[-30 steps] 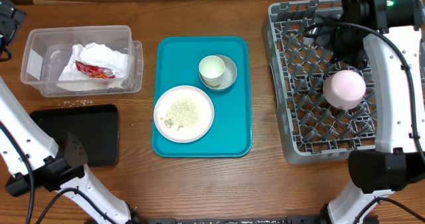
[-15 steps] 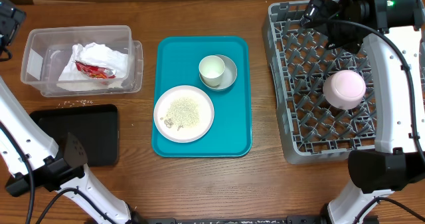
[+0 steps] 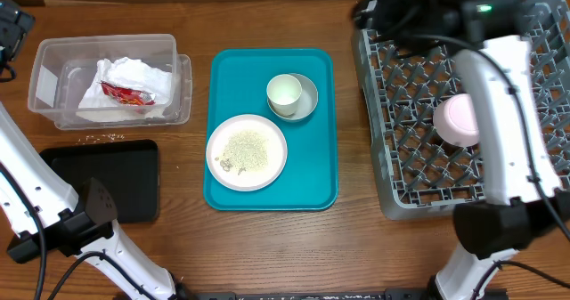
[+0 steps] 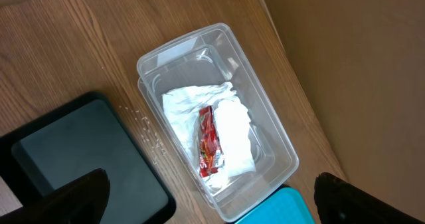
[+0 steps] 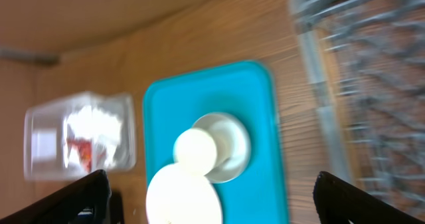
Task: Sort waste into correct bins and load items into the dishwasher
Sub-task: 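Move the right gripper back over the white cup on the tray, then lower the right gripper and grasp the white cup by its rim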
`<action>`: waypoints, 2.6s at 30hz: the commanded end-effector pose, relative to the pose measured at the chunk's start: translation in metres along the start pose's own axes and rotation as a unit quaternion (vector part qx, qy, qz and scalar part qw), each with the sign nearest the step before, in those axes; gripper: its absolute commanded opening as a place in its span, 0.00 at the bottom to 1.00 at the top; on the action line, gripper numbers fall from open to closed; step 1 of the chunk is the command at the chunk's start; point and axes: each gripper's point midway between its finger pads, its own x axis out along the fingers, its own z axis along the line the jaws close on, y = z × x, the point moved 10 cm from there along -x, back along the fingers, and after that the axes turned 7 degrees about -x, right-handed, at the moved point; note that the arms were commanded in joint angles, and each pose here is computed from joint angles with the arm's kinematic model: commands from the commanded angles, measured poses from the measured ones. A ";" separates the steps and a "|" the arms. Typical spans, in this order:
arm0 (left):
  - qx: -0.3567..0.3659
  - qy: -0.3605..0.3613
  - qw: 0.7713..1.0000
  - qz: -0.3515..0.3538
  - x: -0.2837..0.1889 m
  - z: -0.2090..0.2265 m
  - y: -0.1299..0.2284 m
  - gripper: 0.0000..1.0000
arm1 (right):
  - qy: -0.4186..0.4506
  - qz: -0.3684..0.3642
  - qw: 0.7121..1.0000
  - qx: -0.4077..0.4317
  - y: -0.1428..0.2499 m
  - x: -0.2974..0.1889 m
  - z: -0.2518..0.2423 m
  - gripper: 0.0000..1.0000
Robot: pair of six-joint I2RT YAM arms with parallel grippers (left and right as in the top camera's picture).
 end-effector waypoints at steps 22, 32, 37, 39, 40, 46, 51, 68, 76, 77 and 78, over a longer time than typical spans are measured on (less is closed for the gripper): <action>0.014 -0.008 1.000 0.004 0.007 -0.002 0.001 1.00 | 0.144 0.032 0.979 -0.140 0.100 0.199 0.103 0.75; 0.014 -0.007 1.000 0.004 0.007 -0.002 0.001 1.00 | 0.146 0.042 0.979 -0.138 0.109 0.209 0.105 0.64; 0.014 -0.007 1.000 0.004 0.007 -0.002 0.001 1.00 | 0.144 0.047 0.980 -0.133 0.122 0.217 0.109 0.60; 0.014 -0.007 1.000 0.004 0.007 -0.002 0.001 1.00 | 0.149 0.046 0.978 -0.137 0.127 0.220 0.109 0.60; 0.014 -0.007 1.000 0.004 0.007 -0.002 0.001 1.00 | 0.153 0.046 0.977 -0.139 0.128 0.222 0.108 0.60; 0.014 -0.007 1.000 0.004 0.007 -0.002 0.001 1.00 | 0.158 0.049 0.976 -0.141 0.130 0.227 0.106 0.60; 0.014 -0.007 1.000 0.004 0.007 -0.002 0.001 1.00 | 0.160 0.049 0.976 -0.141 0.130 0.227 0.106 0.47; 0.014 -0.007 1.000 0.004 0.007 -0.002 0.001 1.00 | 0.176 0.072 0.971 -0.148 0.139 0.238 0.098 0.41; 0.014 -0.008 1.000 0.004 0.007 -0.002 0.001 1.00 | 0.174 0.069 0.971 -0.147 0.134 0.231 0.102 0.19; 0.014 -0.007 1.000 0.004 0.007 -0.002 0.001 1.00 | 0.173 0.067 0.972 -0.147 0.133 0.229 0.104 0.15; 0.014 -0.007 1.000 0.004 0.007 -0.002 0.001 1.00 | 0.172 0.066 0.972 -0.147 0.131 0.226 0.105 0.10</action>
